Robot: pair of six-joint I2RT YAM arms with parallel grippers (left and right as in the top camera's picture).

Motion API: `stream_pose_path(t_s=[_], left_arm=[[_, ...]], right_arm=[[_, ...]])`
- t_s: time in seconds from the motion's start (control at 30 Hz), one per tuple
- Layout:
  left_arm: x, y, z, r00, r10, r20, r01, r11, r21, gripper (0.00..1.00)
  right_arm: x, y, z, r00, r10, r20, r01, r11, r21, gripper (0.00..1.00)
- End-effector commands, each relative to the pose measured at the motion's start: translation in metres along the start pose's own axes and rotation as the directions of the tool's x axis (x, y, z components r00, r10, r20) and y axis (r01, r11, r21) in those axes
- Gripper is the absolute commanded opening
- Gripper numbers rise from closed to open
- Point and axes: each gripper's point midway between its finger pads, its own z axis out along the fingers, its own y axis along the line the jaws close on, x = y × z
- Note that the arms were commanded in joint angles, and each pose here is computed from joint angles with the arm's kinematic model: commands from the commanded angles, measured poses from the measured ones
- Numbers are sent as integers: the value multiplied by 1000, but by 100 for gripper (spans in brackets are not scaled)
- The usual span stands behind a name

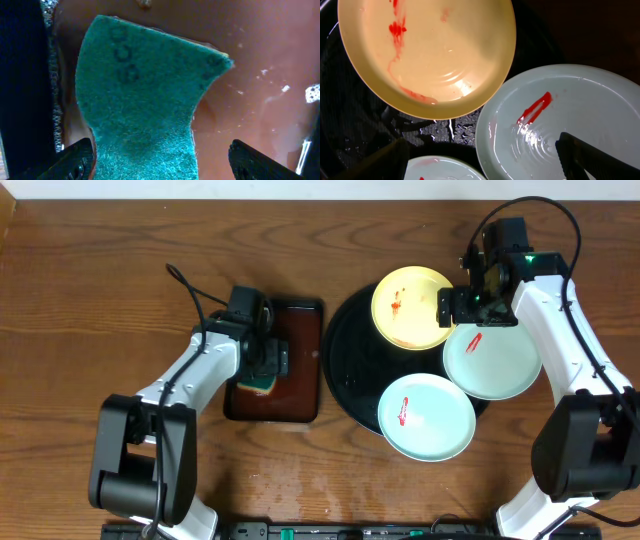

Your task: Clean dirty plates on tray and stack at the side

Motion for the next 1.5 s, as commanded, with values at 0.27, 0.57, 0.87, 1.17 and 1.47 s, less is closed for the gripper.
stream_pose_path(t_s=[0.27,0.57,0.87,1.17,1.47], left_arm=[[-3,10,13,1000,23,-7,-24,997,-67,87],[-2,10,15,1000,23,-15,-24,998,-63,65],[-2,10,12,1000,23,-11,-24,998,-62,60],[-2,10,12,1000,23,-10,-24,998,-62,56],[-24,4,-12,998,25,61,-22,999,-48,68]], right_arm=[[4,2,2,1000,-16,-15,16,1000,8,93],[4,2,2,1000,-16,-14,16,1000,8,93],[4,2,2,1000,-16,-14,16,1000,8,93],[4,2,2,1000,-16,-14,16,1000,8,93],[4,2,2,1000,-16,-14,16,1000,8,94]])
